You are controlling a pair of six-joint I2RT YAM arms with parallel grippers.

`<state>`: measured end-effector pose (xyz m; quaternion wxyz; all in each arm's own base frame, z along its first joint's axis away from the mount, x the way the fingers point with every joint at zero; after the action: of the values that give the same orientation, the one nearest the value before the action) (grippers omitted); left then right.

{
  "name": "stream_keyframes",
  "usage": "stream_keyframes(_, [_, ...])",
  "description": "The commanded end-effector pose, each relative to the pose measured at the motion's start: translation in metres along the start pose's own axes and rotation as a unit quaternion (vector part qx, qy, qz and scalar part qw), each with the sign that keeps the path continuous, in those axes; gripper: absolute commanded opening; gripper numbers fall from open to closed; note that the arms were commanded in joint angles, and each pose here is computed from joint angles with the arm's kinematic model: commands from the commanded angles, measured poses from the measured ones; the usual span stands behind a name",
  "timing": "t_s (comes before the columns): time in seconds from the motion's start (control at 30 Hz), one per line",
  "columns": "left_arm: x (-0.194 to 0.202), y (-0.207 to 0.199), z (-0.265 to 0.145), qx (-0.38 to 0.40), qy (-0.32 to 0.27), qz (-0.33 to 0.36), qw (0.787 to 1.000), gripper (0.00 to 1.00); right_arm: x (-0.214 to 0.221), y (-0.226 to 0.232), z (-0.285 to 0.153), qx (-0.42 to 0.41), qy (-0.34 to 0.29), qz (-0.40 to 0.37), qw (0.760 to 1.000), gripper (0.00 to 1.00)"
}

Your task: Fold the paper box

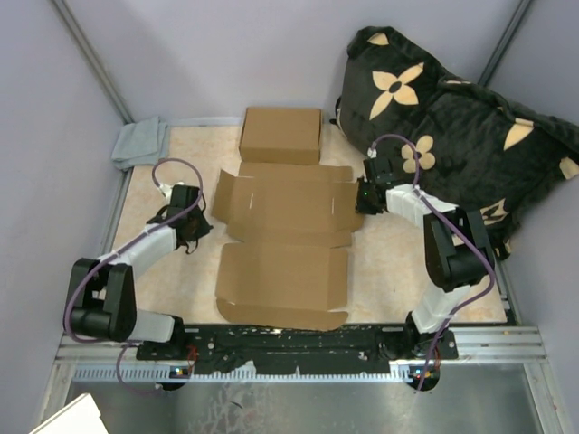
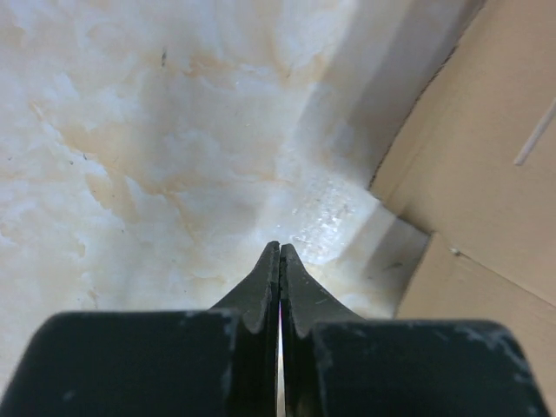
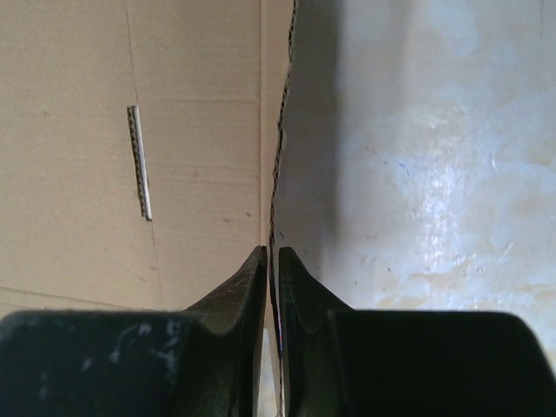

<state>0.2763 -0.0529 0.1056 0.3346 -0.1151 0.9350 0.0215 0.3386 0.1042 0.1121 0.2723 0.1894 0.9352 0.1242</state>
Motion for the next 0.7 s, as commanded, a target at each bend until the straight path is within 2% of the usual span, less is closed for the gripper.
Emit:
stream_keyframes(0.0, [-0.01,-0.001,-0.018,0.031,-0.027,-0.01,0.999,0.0,-0.015,0.009,0.003,-0.021,0.0,-0.028,0.999,0.12])
stream_keyframes(0.03, [-0.014,-0.002,-0.02,0.036,-0.04,-0.009,0.999,0.06,-0.015,0.011,0.003,-0.028,0.004,-0.031,0.999,0.12])
stream_keyframes(0.13, [-0.03,-0.006,-0.023,0.045,-0.072,-0.01,0.996,0.53,-0.013,0.012,0.001,-0.04,0.01,-0.033,0.999,0.12])
stream_keyframes(0.17, [-0.036,-0.009,-0.024,0.053,-0.079,-0.011,0.995,0.58,-0.013,0.012,0.0,-0.041,0.01,-0.034,0.999,0.13])
stream_keyframes(0.27, [-0.059,-0.023,-0.021,0.082,-0.092,-0.006,0.992,0.62,-0.011,0.012,-0.003,-0.048,0.01,-0.035,0.998,0.13])
stream_keyframes(0.43, [-0.078,-0.039,0.002,0.097,-0.071,0.013,0.993,0.63,-0.011,0.014,-0.007,-0.057,0.012,-0.037,0.998,0.15])
stream_keyframes(0.53, [-0.082,-0.047,0.02,0.106,-0.052,0.023,0.993,0.55,-0.012,0.015,-0.007,-0.06,0.013,-0.037,0.997,0.15])
stream_keyframes(0.67, [-0.074,-0.049,0.041,0.084,0.006,0.031,0.996,0.47,-0.013,0.017,-0.007,-0.06,0.018,-0.041,0.997,0.16])
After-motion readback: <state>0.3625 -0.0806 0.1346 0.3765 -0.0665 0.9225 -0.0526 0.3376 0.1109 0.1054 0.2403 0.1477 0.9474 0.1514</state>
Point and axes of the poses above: each gripper's point midway between its finger pads, its own z axis out along the fingers, its own y axis along the line the jaws close on, x = y × z, the point moved 8 cm from there along -z, back along the fingers, and after that the axes turned 15 degrees about z, right-handed, at the moved point
